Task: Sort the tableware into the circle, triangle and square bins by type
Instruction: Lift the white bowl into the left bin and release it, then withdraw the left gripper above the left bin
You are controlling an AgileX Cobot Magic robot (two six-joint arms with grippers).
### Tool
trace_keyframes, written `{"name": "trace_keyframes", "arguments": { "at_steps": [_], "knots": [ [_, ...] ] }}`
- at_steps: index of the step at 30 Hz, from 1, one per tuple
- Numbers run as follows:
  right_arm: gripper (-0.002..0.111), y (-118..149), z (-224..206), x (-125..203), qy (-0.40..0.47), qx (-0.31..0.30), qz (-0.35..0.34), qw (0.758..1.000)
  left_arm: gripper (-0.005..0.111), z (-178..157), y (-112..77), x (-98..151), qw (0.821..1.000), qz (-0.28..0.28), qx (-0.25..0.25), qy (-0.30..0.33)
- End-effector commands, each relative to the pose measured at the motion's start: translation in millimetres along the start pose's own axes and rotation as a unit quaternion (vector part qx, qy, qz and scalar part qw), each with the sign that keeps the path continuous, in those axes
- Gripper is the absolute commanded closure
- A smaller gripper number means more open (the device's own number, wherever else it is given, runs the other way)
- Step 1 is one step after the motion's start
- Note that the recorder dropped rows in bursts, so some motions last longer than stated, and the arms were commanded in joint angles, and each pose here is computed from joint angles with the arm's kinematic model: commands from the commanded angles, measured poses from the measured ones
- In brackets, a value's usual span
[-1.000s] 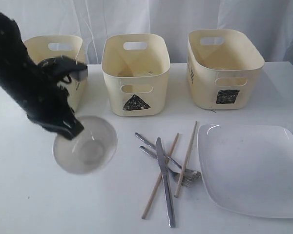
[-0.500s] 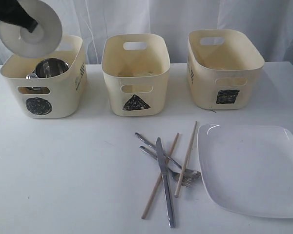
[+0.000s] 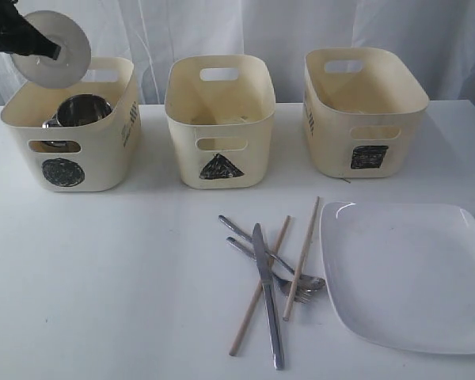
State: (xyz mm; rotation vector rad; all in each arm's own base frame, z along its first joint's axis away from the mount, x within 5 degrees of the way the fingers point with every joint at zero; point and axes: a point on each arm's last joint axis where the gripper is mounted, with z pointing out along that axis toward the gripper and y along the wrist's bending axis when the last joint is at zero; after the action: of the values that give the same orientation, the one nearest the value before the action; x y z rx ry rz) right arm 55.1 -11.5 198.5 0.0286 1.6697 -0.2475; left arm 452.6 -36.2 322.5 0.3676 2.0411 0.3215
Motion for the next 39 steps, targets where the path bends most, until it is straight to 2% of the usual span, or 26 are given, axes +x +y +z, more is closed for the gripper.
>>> {"name": "trace_keyframes", "arguments": {
  "at_steps": [1, 7, 8, 12, 15, 19, 22, 28, 30, 33, 35, 39],
  "knots": [
    [0.108, 0.4, 0.0, 1.0, -0.004, -0.001, 0.002, 1.000, 0.107, 26.9, 6.2, 4.9, 1.000, -0.018, -0.007, -0.003],
    [0.108, 0.4, 0.0, 1.0, -0.004, -0.001, 0.002, 1.000, 0.105, 44.1, 5.3, 8.7, 1.000, -0.021, -0.007, -0.001],
    [0.108, 0.4, 0.0, 1.0, -0.004, -0.001, 0.002, 1.000, 0.101, 44.6, 5.0, 9.8, 1.000, -0.022, -0.007, 0.003],
    [0.108, 0.4, 0.0, 1.0, -0.004, -0.001, 0.002, 1.000, 0.066, 49.6, 2.3, 14.7, 0.999, -0.036, -0.003, 0.014],
    [0.108, 0.4, 0.0, 1.0, -0.004, -0.001, 0.002, 1.000, 0.054, 48.8, 2.6, 13.2, 0.999, -0.053, -0.003, 0.008],
    [0.108, 0.4, 0.0, 1.0, -0.004, -0.001, 0.002, 1.000, 0.055, 43.0, 4.6, 10.5, 0.998, -0.057, -0.005, 0.014],
    [0.108, 0.4, 0.0, 1.0, -0.004, -0.001, 0.002, 1.000, 0.056, 30.2, 8.8, 5.6, 0.996, -0.081, -0.004, 0.026],
    [0.108, 0.4, 0.0, 1.0, -0.004, -0.001, 0.002, 1.000, 0.057, -18.1, 23.3, -15.0, 0.991, -0.130, 0.001, 0.036],
    [0.108, 0.4, 0.0, 1.0, -0.004, -0.001, 0.002, 1.000, 0.061, -39.9, 27.2, -20.6, 0.989, -0.136, 0.008, 0.050],
    [0.108, 0.4, 0.0, 1.0, -0.004, -0.001, 0.002, 1.000, 0.081, -68.6, 28.9, -22.4, 0.990, -0.114, 0.032, 0.070],
    [0.108, 0.4, 0.0, 1.0, -0.004, -0.001, 0.002, 1.000, 0.091, -89.2, 28.1, -24.1, 0.990, -0.117, 0.055, 0.060],
    [0.108, 0.4, 0.0, 1.0, -0.004, -0.001, 0.002, 1.000, 0.093, -151.6, 32.7, -23.1, 0.988, -0.136, 0.070, 0.022]
  ]
}}
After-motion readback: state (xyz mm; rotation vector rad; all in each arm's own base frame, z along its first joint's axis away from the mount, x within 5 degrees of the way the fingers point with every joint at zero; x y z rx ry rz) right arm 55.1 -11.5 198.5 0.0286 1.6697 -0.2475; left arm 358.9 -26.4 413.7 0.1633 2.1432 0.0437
